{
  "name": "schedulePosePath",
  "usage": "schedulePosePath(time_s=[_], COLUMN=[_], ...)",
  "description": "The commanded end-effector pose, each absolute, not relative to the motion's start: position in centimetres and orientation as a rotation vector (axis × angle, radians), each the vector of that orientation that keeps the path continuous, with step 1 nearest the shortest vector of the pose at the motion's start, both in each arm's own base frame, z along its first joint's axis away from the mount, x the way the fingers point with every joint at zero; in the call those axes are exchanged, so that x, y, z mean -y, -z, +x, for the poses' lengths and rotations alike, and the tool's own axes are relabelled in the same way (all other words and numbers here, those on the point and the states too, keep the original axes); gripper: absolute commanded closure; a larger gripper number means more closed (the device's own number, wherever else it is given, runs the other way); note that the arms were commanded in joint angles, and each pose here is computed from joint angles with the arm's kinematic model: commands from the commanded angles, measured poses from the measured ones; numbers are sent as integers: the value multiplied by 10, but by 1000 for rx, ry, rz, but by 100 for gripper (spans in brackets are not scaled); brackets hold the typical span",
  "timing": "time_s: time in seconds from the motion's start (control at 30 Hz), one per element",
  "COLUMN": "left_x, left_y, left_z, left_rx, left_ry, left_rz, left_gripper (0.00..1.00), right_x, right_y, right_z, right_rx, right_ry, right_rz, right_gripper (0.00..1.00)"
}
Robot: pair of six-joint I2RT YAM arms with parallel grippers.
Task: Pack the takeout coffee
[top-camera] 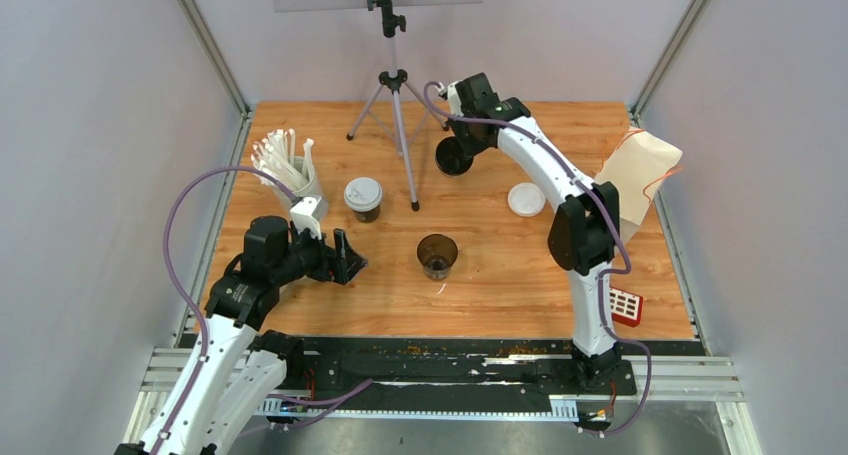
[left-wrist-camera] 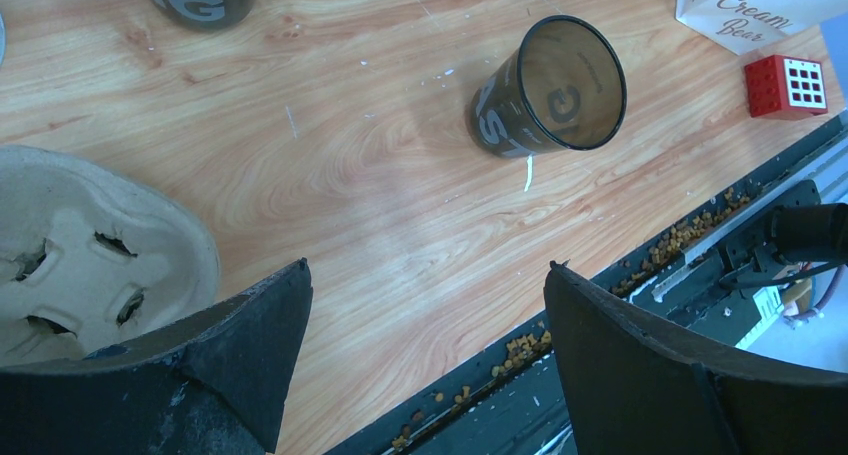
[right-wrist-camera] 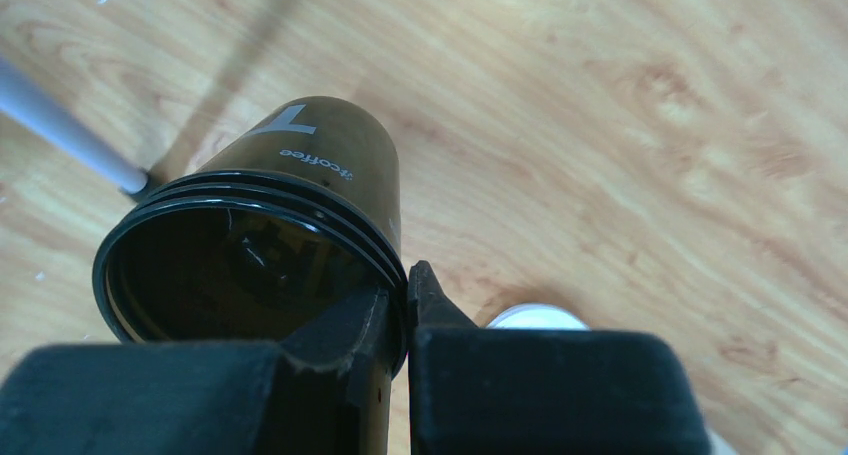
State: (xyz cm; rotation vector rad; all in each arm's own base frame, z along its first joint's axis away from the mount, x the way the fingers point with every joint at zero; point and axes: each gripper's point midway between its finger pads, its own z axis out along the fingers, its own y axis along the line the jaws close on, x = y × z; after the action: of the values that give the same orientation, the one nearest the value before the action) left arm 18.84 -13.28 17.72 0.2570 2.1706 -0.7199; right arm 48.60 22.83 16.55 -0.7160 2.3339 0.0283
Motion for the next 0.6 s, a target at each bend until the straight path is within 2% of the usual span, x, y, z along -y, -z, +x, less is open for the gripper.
schedulePosePath(time_s=[0.0, 0.33, 0.57], left_x=[133, 133, 133], left_y=[-184, -184, -183], left_z=[193, 194, 195], left_rx=[-2129, -2127, -2129], left_ry=[712, 711, 708], left_rz=[271, 268, 266], left_gripper=[7, 7, 7], right_x=[-232, -223, -225], right_y=[-143, -122, -133], right_z=[453, 453, 458], right_rx=[-2545, -2618, -2589], right_ry=[-168, -86, -90], right_rz=[-642, -600, -586], right_gripper=[97, 93, 78])
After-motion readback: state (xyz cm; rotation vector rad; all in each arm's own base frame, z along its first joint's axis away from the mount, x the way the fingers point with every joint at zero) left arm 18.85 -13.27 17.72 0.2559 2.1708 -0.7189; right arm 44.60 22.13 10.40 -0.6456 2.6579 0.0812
